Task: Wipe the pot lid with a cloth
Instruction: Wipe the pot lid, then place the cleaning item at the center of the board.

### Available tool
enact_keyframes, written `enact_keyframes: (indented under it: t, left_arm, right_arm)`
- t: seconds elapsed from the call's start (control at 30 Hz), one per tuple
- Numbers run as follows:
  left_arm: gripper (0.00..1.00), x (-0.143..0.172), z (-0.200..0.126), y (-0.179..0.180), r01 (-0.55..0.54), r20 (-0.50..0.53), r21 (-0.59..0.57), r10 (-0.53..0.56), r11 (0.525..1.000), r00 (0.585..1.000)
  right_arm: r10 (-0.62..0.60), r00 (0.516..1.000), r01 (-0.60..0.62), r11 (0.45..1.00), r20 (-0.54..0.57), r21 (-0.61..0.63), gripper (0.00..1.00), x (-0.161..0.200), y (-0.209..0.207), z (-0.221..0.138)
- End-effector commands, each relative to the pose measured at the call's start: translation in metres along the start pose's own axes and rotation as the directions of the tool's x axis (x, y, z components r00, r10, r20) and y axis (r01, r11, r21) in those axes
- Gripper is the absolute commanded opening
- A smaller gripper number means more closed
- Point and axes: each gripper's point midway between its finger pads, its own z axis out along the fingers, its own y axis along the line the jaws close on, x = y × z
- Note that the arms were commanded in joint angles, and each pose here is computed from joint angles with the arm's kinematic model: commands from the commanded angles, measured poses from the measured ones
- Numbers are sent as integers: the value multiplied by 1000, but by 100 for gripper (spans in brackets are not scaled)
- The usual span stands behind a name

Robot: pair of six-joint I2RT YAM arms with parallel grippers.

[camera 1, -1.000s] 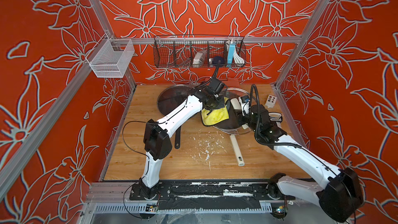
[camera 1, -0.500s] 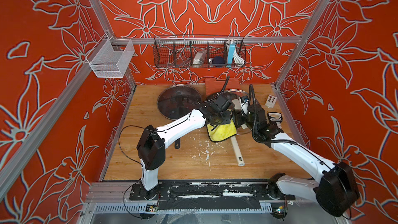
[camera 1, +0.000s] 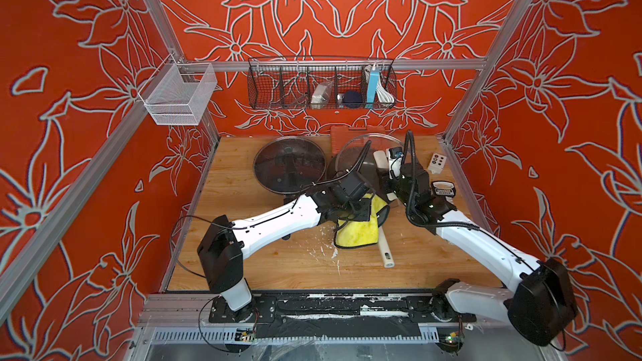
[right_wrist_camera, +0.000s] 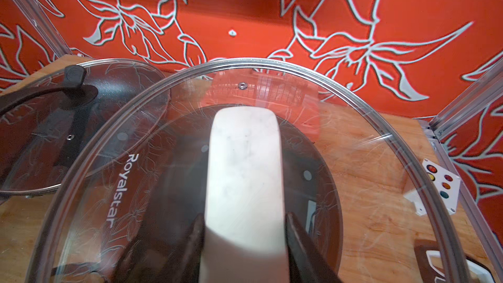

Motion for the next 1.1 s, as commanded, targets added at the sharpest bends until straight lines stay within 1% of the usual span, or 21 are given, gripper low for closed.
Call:
enact_keyframes:
  t: [0.0,0.2,0.4,0.5,0.63,0.7,0.8,0.87,0.93,0.97,1.0,1.03,1.07]
  left_arm:
    - [0,9,-15,11,17,29,-3,-17,1000,999]
    - [0,29,-34,43,-10,39,-66,13,998,999]
    - [0,46,-31,78,-45,25,-172,50,984,998]
    - [16,54,-23,90,-55,16,-205,60,977,998]
    - [36,58,-13,97,-76,23,-202,82,976,996]
    - [41,57,-9,99,-89,26,-208,97,974,995]
    - [42,57,-4,101,-105,32,-207,114,973,993]
    - [46,57,-2,105,-102,41,-215,113,971,993]
    - [54,59,0,111,-107,34,-236,119,966,992]
    - [66,60,-1,116,-107,25,-256,117,961,993]
    - [80,61,-2,121,-110,10,-286,118,952,993]
    - [88,62,-3,127,-119,-6,-321,124,939,992]
    - [92,62,-5,134,-134,-27,-369,133,920,991]
  right_arm:
    - [108,915,-113,994,389,-10,0,-129,-8,-39]
    - [83,926,-88,996,367,-2,0,-134,-6,-33]
    - [74,943,-84,996,326,15,0,-132,-6,-21]
    - [82,951,-91,996,297,18,0,-125,-4,-12]
    - [87,960,-97,995,268,24,0,-117,-3,-1]
    - [87,964,-96,995,252,26,0,-112,-2,5]
    - [90,968,-99,995,235,27,0,-105,0,13]
    - [93,971,-102,994,222,30,0,-99,1,20]
    - [95,973,-102,994,210,25,0,-93,3,27]
    - [95,974,-102,995,207,24,0,-91,4,30]
    - [96,975,-103,994,201,22,0,-88,4,33]
    - [99,975,-105,994,197,22,0,-86,5,36]
    - [102,976,-108,994,194,20,0,-83,6,39]
